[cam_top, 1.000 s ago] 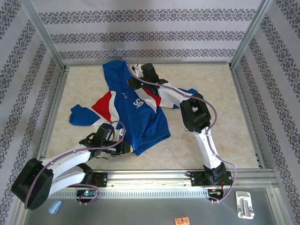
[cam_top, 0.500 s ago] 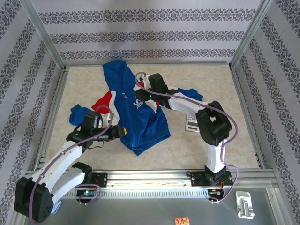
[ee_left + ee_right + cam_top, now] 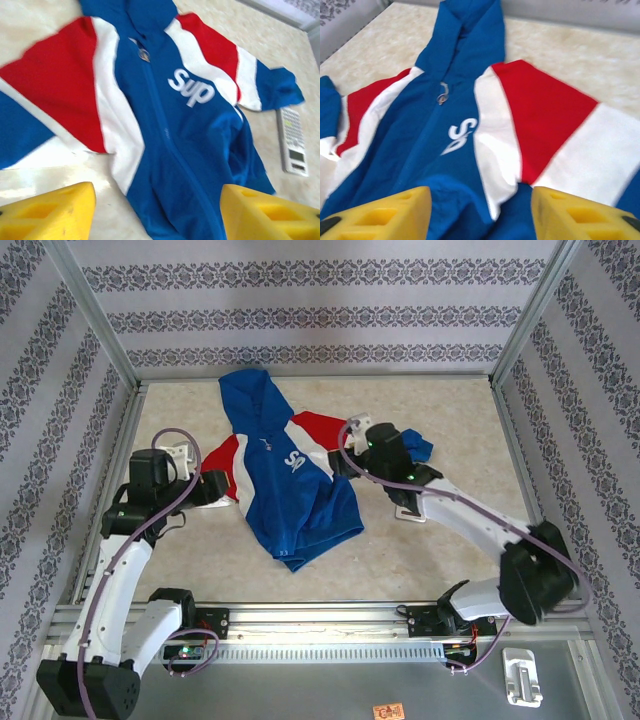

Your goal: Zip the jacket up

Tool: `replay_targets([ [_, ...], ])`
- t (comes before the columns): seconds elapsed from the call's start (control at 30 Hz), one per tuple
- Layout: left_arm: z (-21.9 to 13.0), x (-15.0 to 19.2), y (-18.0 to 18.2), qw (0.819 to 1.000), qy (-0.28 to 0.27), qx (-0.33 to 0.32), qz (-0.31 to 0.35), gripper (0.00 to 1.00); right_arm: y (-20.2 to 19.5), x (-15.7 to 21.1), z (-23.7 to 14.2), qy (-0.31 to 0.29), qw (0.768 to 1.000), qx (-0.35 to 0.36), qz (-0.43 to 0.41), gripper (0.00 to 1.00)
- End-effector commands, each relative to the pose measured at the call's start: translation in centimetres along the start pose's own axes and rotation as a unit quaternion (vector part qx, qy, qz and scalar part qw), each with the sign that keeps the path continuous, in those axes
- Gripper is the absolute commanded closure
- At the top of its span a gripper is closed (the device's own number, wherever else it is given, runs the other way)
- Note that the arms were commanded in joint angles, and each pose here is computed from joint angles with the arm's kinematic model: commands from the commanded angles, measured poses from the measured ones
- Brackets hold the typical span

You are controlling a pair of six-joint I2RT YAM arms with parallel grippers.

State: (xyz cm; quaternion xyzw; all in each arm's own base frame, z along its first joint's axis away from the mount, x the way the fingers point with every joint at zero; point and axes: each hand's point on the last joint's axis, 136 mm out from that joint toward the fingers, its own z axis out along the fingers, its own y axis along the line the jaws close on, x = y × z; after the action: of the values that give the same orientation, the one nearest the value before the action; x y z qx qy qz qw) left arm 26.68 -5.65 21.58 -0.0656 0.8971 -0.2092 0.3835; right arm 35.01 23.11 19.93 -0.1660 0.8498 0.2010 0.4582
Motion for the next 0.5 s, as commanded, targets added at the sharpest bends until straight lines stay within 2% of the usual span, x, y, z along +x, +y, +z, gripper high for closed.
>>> replay_targets([
  [0.0, -1.5, -1.0, 2.2, 0.996, -0.042, -0.065, 0.040, 0.30, -2.9, 0.6, -3.2, -0.025, 0.997, 0.068, 0.000, 0.39],
  [0.13, -2.5, -1.1, 2.8, 0.990, -0.106, -0.074, 0.052, 0.29, -5.0, 2.1, -6.9, -0.056, 0.992, 0.111, 0.014, 0.34],
  [0.23, -2.7, -0.7, 3.4, 0.982, -0.161, -0.076, 0.064, 0.28, -7.1, 3.7, -9.4, -0.084, 0.984, 0.157, 0.023, 0.26],
  [0.3, -2.6, -0.1, 4.6, 0.976, -0.188, -0.094, 0.062, 0.21, -8.7, 4.7, -11.2, -0.107, 0.975, 0.192, 0.028, 0.18],
  [0.37, -2.6, 0.1, 5.8, 0.968, -0.214, -0.116, 0.059, 0.03, -10.1, 5.0, -12.9, -0.139, 0.964, 0.225, 0.030, 0.11],
  [0.47, -1.9, 0.2, 6.8, 0.959, -0.243, -0.127, 0.064, 0.00, -12.4, 6.4, -14.2, -0.168, 0.947, 0.271, 0.022, 0.02],
])
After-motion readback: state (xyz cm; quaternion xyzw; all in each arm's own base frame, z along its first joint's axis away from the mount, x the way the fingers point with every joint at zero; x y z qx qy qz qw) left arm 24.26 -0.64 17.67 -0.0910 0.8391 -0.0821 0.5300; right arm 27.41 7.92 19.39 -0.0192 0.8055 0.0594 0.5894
